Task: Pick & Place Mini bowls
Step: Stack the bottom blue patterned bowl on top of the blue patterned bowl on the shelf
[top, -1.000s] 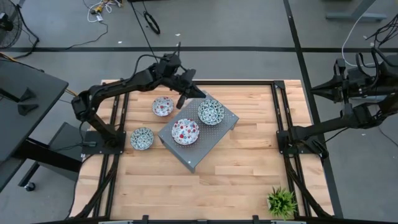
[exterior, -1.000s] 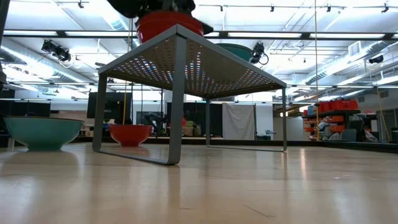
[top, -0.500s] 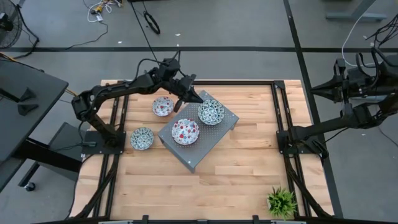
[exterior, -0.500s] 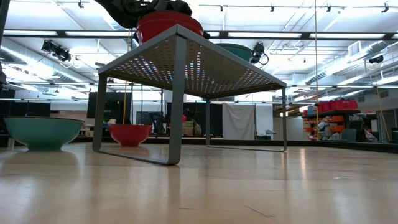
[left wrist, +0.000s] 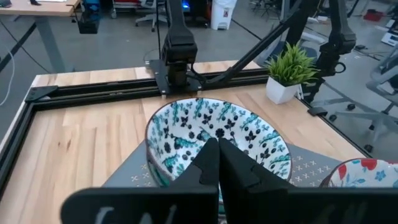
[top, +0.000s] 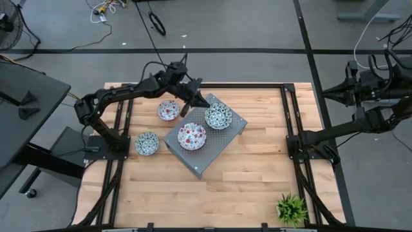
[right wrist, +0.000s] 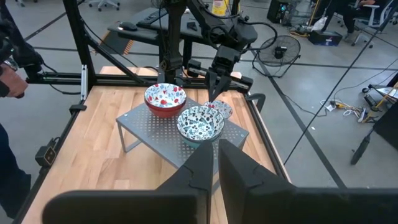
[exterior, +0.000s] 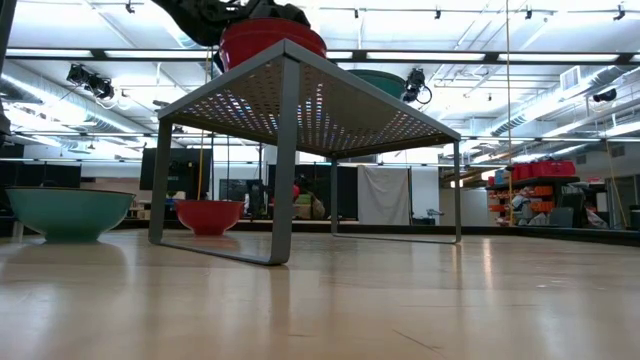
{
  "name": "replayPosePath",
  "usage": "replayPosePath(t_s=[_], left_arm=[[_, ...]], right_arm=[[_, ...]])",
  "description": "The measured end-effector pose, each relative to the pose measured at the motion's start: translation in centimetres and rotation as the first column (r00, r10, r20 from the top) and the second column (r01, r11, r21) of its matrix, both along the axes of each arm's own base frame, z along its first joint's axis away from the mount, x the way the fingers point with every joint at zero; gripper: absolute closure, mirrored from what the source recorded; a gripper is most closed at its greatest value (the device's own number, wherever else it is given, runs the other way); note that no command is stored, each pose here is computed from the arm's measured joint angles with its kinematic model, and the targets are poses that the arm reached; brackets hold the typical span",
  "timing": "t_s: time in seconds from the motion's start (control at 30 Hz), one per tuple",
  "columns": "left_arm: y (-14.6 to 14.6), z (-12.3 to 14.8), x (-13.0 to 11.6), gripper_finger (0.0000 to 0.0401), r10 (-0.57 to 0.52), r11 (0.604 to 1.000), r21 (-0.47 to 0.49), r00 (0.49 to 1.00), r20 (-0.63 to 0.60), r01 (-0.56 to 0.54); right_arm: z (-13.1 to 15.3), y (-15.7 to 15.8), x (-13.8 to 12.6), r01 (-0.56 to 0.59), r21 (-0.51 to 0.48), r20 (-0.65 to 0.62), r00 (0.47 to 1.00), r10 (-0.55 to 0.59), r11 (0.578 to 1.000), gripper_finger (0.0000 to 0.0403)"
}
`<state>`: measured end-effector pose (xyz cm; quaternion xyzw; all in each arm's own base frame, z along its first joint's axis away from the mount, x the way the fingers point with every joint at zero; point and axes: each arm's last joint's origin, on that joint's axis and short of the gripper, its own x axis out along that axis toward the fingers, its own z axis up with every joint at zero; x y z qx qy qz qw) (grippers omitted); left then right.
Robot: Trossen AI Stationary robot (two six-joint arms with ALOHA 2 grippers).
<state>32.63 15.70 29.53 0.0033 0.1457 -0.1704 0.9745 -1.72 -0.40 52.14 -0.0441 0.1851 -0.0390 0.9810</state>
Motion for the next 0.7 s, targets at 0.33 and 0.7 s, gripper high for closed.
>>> replayPosePath(t_s=[0.33, 0.7], left_arm=[[-0.97, -0.23, 0.51, 0.0401, 0.034, 0.999, 0.019, 0.999, -0.033, -0.034], [-0.97, -0.79, 0.29, 0.0401, 0.063, 0.998, 0.031, 0.994, -0.093, -0.060]], right_arm=[[0.00, 0.00, -0.02, 0.000, 0.000, 0.001, 1.000, 0.000, 1.000, 0.0376], [0.00, 0.00, -0.01, 0.000, 0.000, 0.000, 1.000, 0.000, 1.000, 0.0376]])
